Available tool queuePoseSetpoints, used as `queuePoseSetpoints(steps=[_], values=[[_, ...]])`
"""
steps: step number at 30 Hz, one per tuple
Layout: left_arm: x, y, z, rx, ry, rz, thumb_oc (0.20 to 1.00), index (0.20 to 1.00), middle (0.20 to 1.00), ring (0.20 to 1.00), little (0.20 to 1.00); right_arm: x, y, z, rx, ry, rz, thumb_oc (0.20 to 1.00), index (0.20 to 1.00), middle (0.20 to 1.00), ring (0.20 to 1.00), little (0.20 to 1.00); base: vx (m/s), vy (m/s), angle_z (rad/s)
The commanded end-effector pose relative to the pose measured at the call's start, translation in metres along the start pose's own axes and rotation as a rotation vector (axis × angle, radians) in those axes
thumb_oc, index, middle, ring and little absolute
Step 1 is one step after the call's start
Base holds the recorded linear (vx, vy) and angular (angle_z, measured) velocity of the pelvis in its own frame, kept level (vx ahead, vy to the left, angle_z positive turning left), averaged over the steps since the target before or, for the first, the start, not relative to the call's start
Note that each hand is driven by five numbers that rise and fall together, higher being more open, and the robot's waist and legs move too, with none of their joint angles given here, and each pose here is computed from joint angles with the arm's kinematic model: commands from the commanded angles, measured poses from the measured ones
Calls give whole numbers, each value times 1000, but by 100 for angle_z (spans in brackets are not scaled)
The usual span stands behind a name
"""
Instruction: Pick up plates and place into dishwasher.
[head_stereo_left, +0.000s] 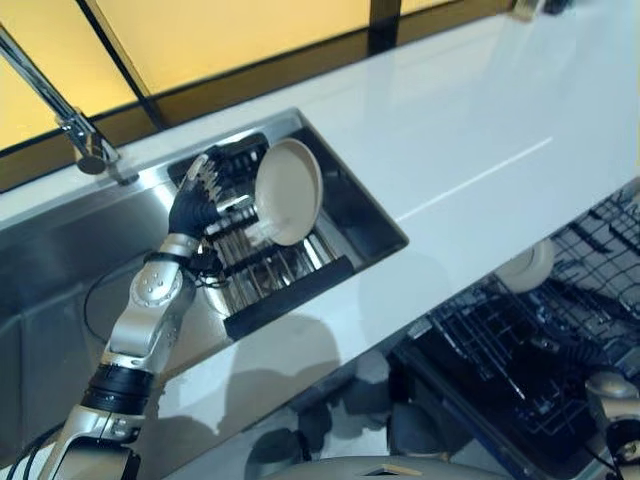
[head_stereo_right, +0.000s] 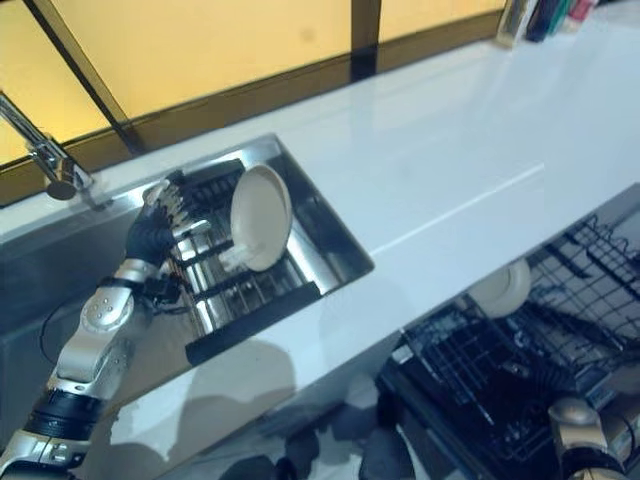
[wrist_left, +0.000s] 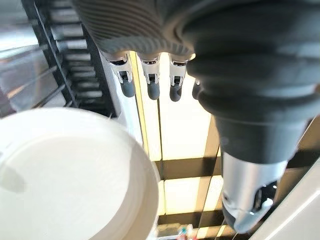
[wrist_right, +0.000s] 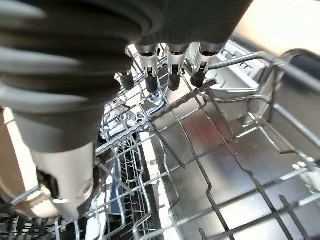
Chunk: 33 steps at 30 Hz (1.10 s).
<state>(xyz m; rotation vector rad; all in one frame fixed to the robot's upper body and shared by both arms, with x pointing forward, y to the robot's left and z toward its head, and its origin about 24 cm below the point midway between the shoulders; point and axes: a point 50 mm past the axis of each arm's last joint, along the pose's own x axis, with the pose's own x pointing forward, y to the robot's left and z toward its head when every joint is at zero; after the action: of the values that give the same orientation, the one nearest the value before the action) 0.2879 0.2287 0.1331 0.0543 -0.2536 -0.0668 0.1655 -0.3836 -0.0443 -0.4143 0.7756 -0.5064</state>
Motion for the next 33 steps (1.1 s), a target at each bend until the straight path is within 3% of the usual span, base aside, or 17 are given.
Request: queuePoseSetpoints(steps=[1, 12, 19, 26, 33], values=[[-4, 15, 10, 52, -64, 33, 1000, 1000, 1000, 1000, 1000, -5, -11, 15, 73, -79, -135, 1000, 1000, 1000, 1000, 1000, 111, 29, -2], [-36, 40, -2, 95, -58, 134, 1000, 1000, 1000, 1000, 1000, -59, -49, 97, 258, -525, -525, 1000, 1000, 1000, 1000, 1000, 93, 85, -5], [-35, 55, 16, 343, -138, 175, 1000, 1000, 1000, 1000, 1000, -93, -60, 139, 365, -798, -685, 1000, 1000, 1000, 1000, 1000, 63, 89, -3], [-21, 57, 49, 766, -267, 87, 1000, 1000, 1000, 1000, 1000, -111, -55, 175, 339, -995, -573, 1000, 1000, 1000, 1000, 1000, 44, 48, 2], [3, 52, 81, 1220, -430, -49, 1000, 1000, 1000, 1000, 1000, -124, -38, 203, 257, -1142, -333, 1000, 1000, 1000, 1000, 1000, 30, 12, 2]])
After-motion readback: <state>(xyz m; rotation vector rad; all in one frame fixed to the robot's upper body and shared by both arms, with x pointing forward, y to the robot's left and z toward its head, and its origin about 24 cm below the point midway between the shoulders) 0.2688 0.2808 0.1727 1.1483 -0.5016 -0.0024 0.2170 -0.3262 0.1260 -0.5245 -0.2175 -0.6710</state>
